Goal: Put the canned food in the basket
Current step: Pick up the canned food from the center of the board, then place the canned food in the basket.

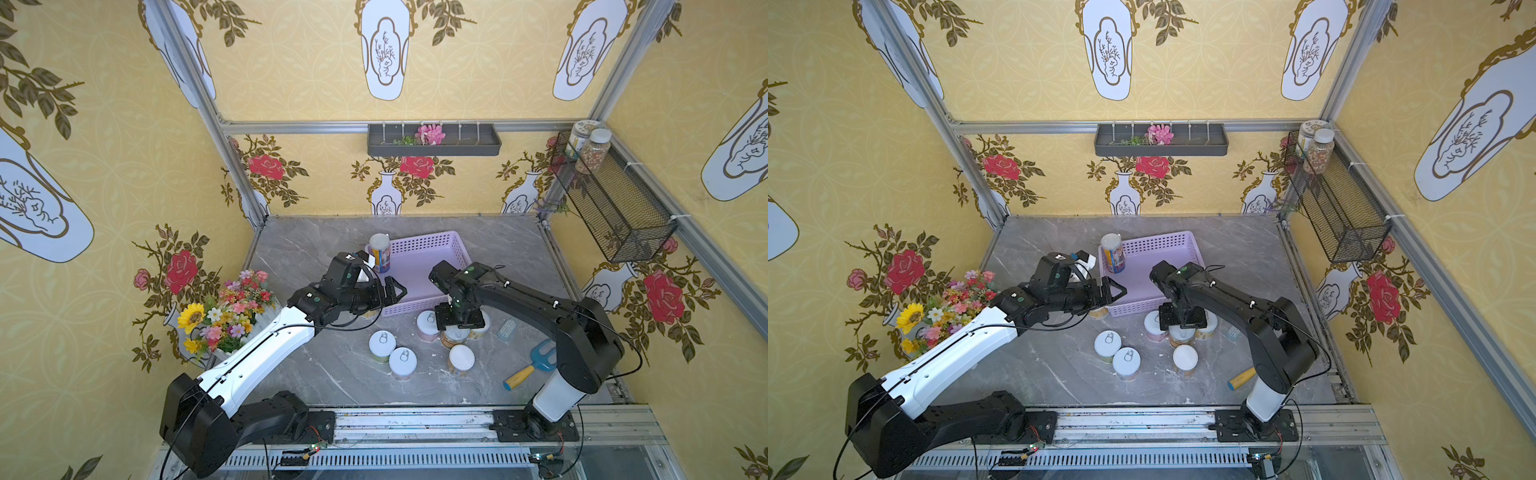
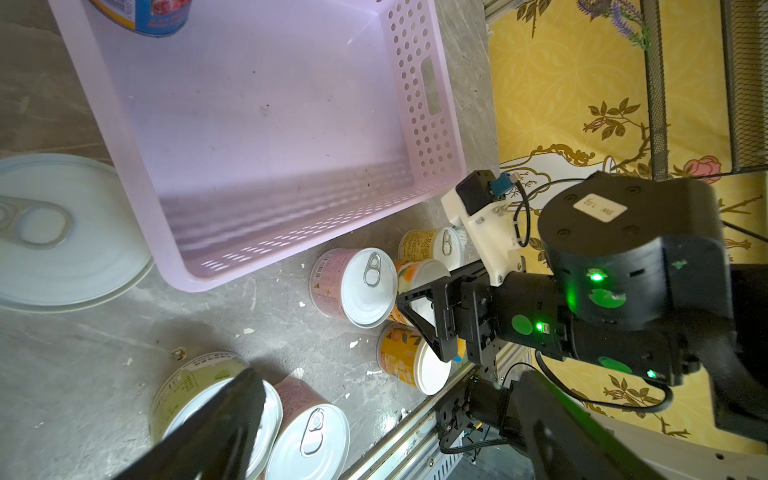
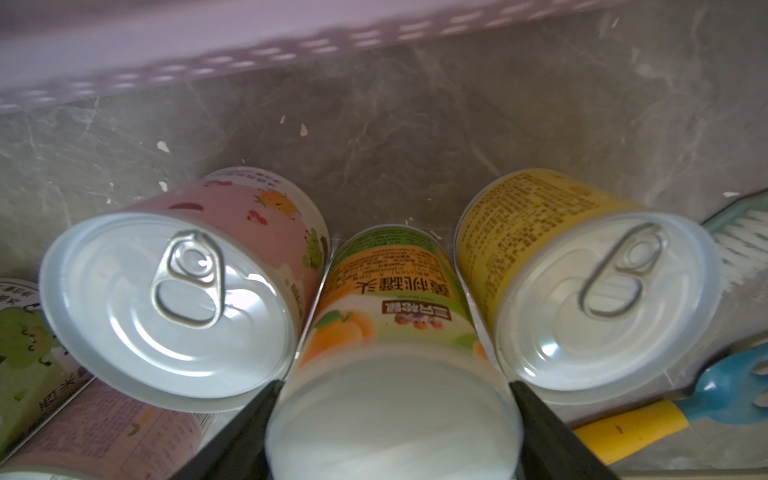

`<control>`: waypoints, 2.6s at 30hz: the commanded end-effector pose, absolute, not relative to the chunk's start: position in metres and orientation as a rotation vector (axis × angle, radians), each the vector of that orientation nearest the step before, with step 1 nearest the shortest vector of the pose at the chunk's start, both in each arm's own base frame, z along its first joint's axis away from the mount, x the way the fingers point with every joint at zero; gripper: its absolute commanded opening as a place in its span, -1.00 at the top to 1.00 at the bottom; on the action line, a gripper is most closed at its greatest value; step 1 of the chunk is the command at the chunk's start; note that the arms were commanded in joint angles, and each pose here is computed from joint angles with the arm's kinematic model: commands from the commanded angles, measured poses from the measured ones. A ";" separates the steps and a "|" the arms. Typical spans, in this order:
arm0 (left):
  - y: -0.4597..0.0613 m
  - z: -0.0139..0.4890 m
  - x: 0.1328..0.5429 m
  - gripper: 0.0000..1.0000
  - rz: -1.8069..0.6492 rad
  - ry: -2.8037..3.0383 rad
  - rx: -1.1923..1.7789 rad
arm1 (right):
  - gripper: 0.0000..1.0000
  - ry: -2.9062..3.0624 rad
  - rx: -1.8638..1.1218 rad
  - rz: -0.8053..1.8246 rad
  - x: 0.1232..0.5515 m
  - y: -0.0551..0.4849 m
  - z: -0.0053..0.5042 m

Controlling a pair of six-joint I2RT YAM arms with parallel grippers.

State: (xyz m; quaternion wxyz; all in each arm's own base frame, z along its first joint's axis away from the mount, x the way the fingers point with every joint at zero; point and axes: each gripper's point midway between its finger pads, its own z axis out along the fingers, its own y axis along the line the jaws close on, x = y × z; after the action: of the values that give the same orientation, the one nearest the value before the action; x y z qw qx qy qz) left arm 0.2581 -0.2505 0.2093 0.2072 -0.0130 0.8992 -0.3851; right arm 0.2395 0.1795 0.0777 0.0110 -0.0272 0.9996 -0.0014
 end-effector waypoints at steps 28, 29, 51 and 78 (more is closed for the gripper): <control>-0.222 0.201 0.281 -1.00 -1.108 2.456 -0.273 | -0.50 3.022 -0.187 -0.047 0.259 0.177 0.182; -0.220 0.202 0.281 -1.00 -1.114 2.451 -0.284 | -0.50 3.009 -0.197 -0.037 0.266 0.180 0.184; -0.179 0.225 0.299 -1.00 -1.306 2.228 -0.465 | -0.51 2.798 -0.243 0.167 0.422 0.249 0.167; -0.182 0.230 0.307 -1.00 -1.246 2.283 -0.386 | -0.57 2.612 -0.267 0.318 0.525 0.299 0.119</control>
State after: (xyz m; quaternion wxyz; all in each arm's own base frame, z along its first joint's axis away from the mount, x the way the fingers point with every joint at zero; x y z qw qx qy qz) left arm 0.3072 -0.1807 0.2304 0.2546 -0.1499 0.8381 -0.4586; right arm 0.5063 0.2887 0.1095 0.2032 -0.0914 0.9693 0.1044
